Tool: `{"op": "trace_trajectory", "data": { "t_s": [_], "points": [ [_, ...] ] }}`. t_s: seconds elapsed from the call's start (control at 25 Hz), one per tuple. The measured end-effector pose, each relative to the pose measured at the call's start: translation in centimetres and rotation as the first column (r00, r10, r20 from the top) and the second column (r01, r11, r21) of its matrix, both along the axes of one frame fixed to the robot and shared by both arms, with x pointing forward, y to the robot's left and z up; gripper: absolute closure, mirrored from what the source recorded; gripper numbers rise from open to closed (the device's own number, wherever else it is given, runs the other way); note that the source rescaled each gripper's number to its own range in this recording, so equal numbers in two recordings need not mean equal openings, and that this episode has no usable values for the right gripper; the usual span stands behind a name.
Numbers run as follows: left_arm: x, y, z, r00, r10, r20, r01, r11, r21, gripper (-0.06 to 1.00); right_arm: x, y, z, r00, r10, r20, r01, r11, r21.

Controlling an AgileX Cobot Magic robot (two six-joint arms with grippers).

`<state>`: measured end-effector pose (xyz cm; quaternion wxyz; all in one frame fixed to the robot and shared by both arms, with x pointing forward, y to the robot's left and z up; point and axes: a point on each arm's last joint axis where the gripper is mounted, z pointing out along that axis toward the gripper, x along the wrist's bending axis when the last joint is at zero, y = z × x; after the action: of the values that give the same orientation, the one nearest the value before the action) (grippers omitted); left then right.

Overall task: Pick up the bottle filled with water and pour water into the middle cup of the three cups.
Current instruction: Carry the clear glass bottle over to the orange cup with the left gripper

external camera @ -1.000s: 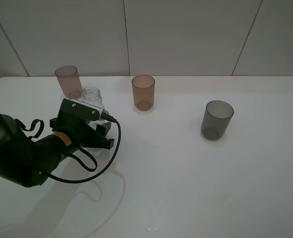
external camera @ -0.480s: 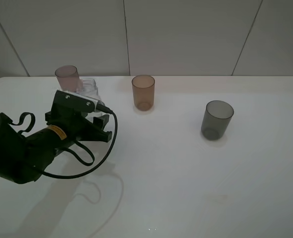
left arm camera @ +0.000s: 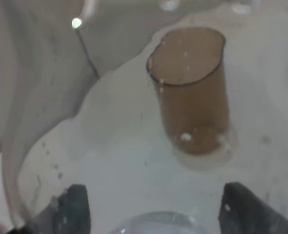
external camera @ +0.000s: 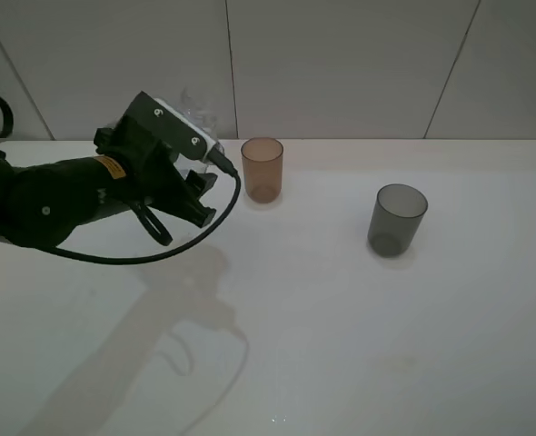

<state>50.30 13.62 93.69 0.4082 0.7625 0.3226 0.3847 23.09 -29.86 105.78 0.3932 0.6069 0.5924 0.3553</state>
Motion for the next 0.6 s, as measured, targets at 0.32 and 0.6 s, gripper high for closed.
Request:
{"op": "trace_trajectory", "data": {
  "t_s": [0.32,0.6],
  "points": [
    [3.2,-1.6,2.8,0.985,-0.105,-0.140,0.124,0.984,0.130,0.93,0.0,0.0,0.0,1.000,0.000,0.000,0.000,1.000,0.000],
    [5.6,-0.7,5.1,0.972,-0.123,-0.200,0.164,0.965,0.205,0.93,0.0,0.0,0.0,1.000,0.000,0.000,0.000,1.000,0.000]
  ]
}}
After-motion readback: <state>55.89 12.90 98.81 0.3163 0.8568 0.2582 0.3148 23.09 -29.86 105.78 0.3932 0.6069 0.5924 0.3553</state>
